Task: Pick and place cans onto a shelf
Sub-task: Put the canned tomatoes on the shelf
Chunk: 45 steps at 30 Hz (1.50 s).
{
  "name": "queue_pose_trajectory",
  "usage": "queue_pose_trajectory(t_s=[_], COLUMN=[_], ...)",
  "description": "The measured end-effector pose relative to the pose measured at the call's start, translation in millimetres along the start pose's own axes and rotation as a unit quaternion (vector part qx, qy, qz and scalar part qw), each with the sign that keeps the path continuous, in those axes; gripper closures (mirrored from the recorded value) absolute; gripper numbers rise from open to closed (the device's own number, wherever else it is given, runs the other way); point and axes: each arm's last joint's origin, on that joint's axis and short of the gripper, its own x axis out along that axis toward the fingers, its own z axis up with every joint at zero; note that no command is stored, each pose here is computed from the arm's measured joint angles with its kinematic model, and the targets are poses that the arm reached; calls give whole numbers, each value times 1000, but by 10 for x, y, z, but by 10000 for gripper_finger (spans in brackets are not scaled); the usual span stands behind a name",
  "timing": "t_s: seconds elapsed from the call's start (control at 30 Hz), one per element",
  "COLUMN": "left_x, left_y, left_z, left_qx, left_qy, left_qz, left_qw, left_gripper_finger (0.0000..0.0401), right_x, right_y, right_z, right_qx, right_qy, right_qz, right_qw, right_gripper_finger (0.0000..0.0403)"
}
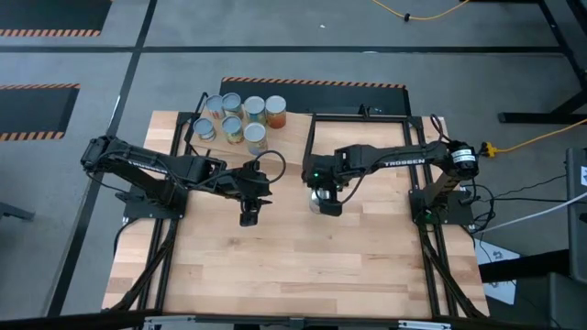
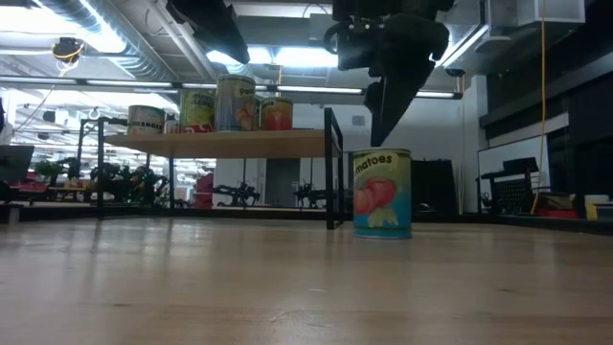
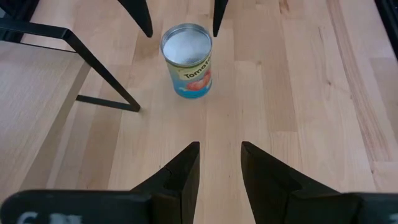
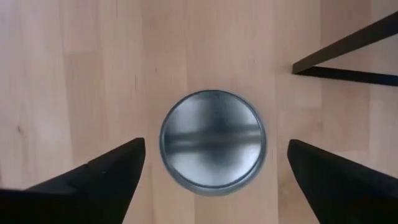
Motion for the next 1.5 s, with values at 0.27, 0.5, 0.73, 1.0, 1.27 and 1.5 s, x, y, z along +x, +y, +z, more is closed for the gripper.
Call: queue_pose_trajectory(t_s=[0.27, 0.5, 0.73, 1.0, 1.27, 1.5], left_x=[0, 0, -1, -1, -1, -1], left_y=[0, 0, 0, 0, -1, 0], left_z=[0, 0, 1, 1, 1, 1], left_qx=[0, 0, 0, 0, 0, 0], left_qy=[0, 0, 0, 0, 0, 0], left_qz=[0, 0, 0, 0, 0, 0], left_qw=[1000, 1000, 1000, 1000, 1000, 1000], left_gripper_finger=[291, 291, 291, 291, 291, 291], right_x=[158, 267, 372, 401, 401, 401], right_y=[-13, -16, -28, -42, -46, -46], right_z=[-73, -130, -187, -212, -205, -190], right_qx=[0, 2, 31, 52, 42, 35], right_qy=[0, -1, -3, -2, -7, -15], right_qz=[4, 18, 14, -5, -22, -22], right_qw=[1000, 1000, 999, 999, 999, 999], right_gripper_finger=[7, 7, 7, 8, 8, 8])
